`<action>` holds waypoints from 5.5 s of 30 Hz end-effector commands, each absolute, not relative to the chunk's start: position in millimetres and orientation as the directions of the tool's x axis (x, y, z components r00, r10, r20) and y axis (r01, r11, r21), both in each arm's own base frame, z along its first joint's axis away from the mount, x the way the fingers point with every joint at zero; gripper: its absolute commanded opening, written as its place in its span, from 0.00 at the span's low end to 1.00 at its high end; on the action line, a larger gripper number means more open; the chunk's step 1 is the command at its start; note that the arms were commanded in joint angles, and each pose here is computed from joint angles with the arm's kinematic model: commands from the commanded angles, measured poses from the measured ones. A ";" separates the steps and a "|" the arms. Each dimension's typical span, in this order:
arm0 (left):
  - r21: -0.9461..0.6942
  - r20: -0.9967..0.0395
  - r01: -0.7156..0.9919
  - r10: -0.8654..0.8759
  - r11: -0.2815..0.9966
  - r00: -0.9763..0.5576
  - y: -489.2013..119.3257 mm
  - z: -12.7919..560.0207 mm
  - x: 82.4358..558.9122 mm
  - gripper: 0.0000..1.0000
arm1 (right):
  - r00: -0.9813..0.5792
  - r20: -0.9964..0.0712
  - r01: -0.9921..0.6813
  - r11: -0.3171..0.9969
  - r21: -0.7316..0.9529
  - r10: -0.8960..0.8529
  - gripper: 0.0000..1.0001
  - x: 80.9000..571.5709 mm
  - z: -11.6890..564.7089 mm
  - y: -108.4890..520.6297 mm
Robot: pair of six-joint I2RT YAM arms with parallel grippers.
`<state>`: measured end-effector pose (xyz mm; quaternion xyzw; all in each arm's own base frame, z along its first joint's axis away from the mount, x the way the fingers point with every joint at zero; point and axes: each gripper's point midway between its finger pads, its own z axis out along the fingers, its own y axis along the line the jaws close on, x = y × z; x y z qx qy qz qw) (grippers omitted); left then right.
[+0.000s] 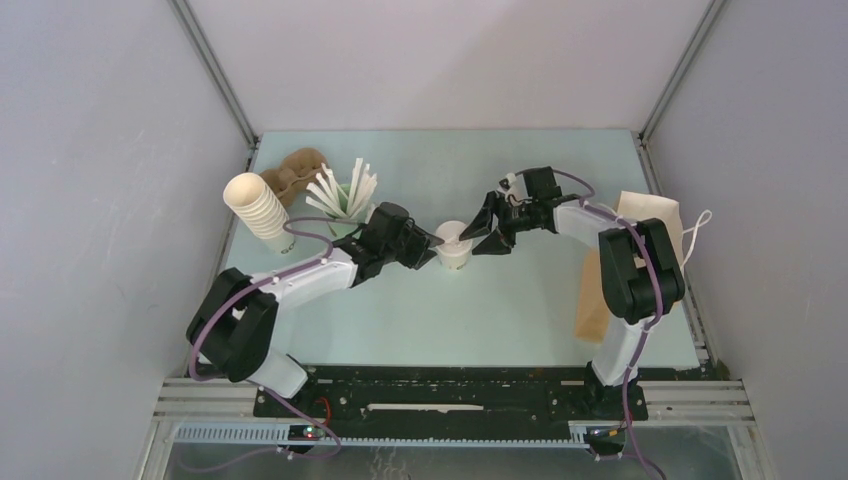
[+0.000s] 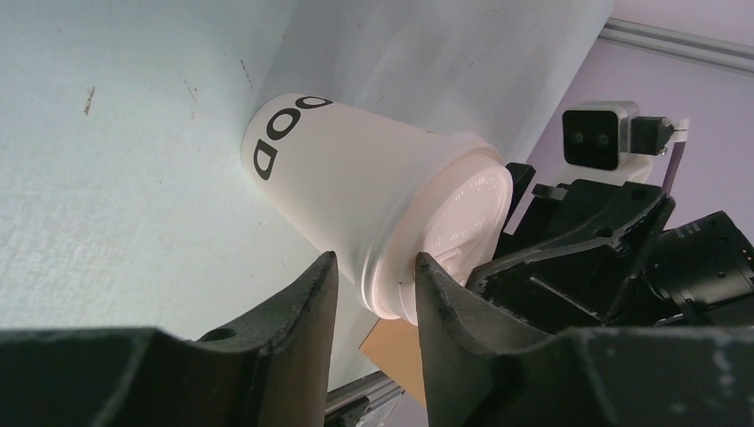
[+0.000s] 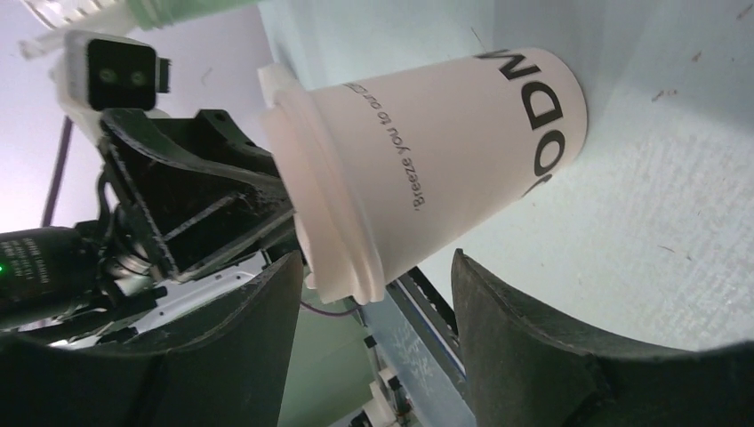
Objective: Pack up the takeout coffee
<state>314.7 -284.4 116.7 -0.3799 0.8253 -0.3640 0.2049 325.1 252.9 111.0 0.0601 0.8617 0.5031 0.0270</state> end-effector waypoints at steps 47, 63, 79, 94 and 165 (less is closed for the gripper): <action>-0.674 -0.111 -0.454 -0.688 0.583 -0.718 -283.8 90.5 306.6 0.42 | -0.973 -0.063 0.056 0.492 0.869 0.223 0.82 366.2 122.7 247.3; -0.672 -0.115 -0.450 -0.683 0.588 -0.721 -283.9 89.7 305.5 0.42 | -0.985 -0.040 0.084 0.669 0.738 0.168 0.80 355.2 58.3 247.4; -0.670 -0.111 -0.451 -0.681 0.589 -0.723 -283.4 86.3 304.1 0.42 | -0.995 -0.077 -0.027 0.549 0.836 0.069 0.97 315.2 129.1 248.3; -0.659 -0.126 -0.451 -0.679 0.602 -0.723 -279.4 84.7 304.8 0.42 | -0.991 -0.048 0.038 0.622 0.782 0.121 0.84 310.3 78.9 229.8; -0.567 -0.759 0.192 -0.418 0.801 -0.498 -150.2 289.4 209.1 0.94 | -0.756 -0.636 -0.325 0.932 0.161 -0.153 1.00 281.3 176.5 278.4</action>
